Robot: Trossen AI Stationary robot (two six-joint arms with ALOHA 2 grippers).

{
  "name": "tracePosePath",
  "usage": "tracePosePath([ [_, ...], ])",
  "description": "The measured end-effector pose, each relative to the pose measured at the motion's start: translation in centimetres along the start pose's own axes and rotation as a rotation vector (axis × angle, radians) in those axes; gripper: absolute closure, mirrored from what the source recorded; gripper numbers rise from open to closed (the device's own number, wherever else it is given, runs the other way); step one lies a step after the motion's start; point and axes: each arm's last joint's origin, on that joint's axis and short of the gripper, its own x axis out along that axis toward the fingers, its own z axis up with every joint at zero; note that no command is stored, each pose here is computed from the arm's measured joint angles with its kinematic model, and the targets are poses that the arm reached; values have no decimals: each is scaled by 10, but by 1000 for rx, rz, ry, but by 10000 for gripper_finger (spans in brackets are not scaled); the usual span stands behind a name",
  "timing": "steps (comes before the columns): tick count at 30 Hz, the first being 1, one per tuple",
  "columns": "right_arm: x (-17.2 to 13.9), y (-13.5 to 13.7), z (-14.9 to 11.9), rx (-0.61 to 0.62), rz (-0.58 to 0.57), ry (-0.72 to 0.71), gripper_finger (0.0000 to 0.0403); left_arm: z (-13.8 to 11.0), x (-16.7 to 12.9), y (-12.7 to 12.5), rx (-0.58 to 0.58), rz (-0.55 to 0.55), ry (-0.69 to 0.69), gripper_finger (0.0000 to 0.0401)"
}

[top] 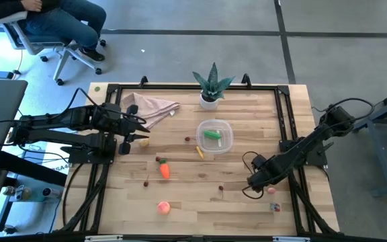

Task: Pick and placing Produce into tupperware
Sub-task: Put the corn into the transparent bin

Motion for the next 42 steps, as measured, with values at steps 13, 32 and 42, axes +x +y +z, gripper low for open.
tracePosePath([
  [13,14,-3,0,-9,18,30,324,0,0,0,0,0,0,318],
  [32,14,-2,0,-8,36,16,324,0,0,0,0,0,-1,318],
  [42,14,-1,0,-15,40,15,324,0,0,0,0,0,0,318],
])
